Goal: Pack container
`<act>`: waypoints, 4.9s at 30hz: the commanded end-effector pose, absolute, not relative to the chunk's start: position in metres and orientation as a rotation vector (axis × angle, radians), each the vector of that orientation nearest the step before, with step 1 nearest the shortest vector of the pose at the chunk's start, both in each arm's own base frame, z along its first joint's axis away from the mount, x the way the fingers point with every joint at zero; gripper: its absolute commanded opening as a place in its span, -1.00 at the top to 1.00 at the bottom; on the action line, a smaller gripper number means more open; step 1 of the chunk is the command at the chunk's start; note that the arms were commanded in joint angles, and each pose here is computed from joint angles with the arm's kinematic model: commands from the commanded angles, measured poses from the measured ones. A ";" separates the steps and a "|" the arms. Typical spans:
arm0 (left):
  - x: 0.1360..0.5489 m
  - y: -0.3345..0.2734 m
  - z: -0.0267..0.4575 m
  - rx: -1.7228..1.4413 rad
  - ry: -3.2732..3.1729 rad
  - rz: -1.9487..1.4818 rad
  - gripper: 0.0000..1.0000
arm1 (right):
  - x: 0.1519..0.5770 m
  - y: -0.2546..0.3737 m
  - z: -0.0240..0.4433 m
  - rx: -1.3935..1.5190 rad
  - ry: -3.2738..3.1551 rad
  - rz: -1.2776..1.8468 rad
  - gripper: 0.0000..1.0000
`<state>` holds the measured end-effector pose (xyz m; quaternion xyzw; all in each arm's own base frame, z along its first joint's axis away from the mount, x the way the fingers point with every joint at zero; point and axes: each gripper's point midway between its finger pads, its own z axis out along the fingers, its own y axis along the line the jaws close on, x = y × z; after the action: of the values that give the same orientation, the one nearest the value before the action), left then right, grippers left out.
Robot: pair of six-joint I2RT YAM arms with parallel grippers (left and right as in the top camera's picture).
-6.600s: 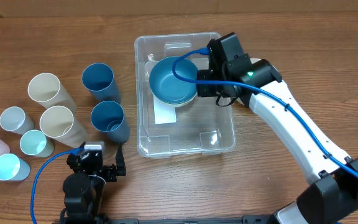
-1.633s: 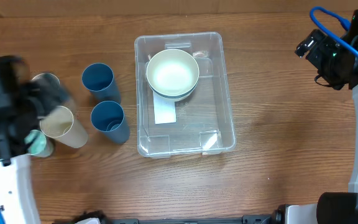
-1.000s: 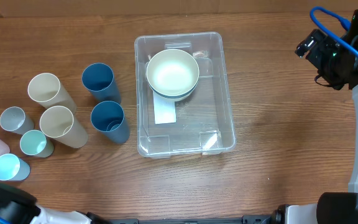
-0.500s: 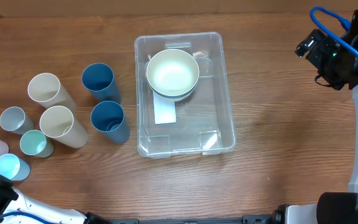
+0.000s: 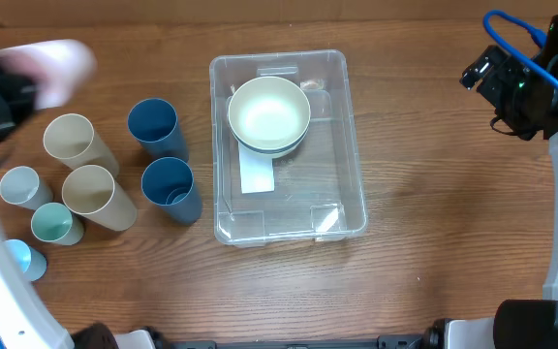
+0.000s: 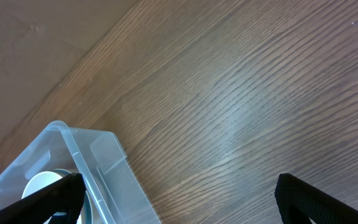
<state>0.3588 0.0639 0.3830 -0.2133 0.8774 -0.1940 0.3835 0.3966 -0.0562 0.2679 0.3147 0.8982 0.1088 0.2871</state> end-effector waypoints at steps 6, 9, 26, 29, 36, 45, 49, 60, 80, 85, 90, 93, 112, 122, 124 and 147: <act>0.426 -0.206 0.338 0.297 2.273 -0.366 0.90 | 0.398 -0.055 0.274 0.836 2.382 0.302 -1.00; 0.469 -0.261 0.300 0.357 2.226 -0.406 0.67 | 0.398 -0.056 0.274 0.836 2.381 0.301 -1.00; 0.507 -0.269 0.220 0.344 2.355 -0.439 0.63 | 0.398 -0.055 0.274 0.836 2.381 0.302 -1.00; 0.487 -0.273 0.202 0.384 2.458 -0.497 0.61 | 0.398 -0.055 0.274 0.836 2.382 0.302 -1.00; 0.503 -0.289 0.210 0.394 2.364 -0.568 0.25 | 0.398 -0.055 0.274 0.836 2.382 0.302 -1.00; 0.509 -0.305 0.184 0.389 2.391 -0.672 0.20 | 0.398 -0.055 0.274 0.836 2.382 0.302 -1.00; 0.492 -0.273 0.189 0.336 2.490 -0.597 0.33 | 0.398 -0.055 0.274 0.836 2.382 0.302 -1.00; 0.337 0.059 0.315 -0.661 2.579 0.094 -0.43 | 0.398 -0.055 0.274 0.836 2.382 0.302 -1.00; 0.283 0.299 0.100 -1.616 2.659 0.018 -0.61 | 0.398 -0.055 0.274 0.836 2.382 0.302 -1.00; 0.305 0.299 0.055 -1.523 2.748 -0.005 -0.40 | 0.398 -0.055 0.274 0.836 2.382 0.302 -1.00; 0.310 0.300 0.040 -1.529 2.762 -0.012 0.92 | 0.398 -0.055 0.274 0.836 2.382 0.302 -1.00; 0.319 0.307 0.087 -1.514 2.669 0.009 0.92 | 0.398 -0.055 0.274 0.836 2.382 0.302 -1.00; 0.384 -0.203 0.289 0.320 2.629 -0.289 0.89 | 0.398 -0.055 0.274 0.836 2.382 0.302 -1.00; 0.393 -0.297 0.088 0.574 2.945 -0.124 0.88 | 0.398 -0.055 0.274 0.836 2.382 0.302 -1.00; 0.395 -0.297 0.081 0.574 2.950 -0.116 0.87 | 0.398 -0.055 0.274 0.836 2.382 0.302 -1.00; 0.357 0.037 0.424 -0.430 2.315 0.098 -0.43 | 0.398 -0.055 0.274 0.836 2.382 0.302 -1.00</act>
<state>0.3963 -0.0363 0.4014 -0.0763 0.9279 -0.0025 0.3649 0.3964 -0.0562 0.2677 0.3146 0.8984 0.1087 0.2865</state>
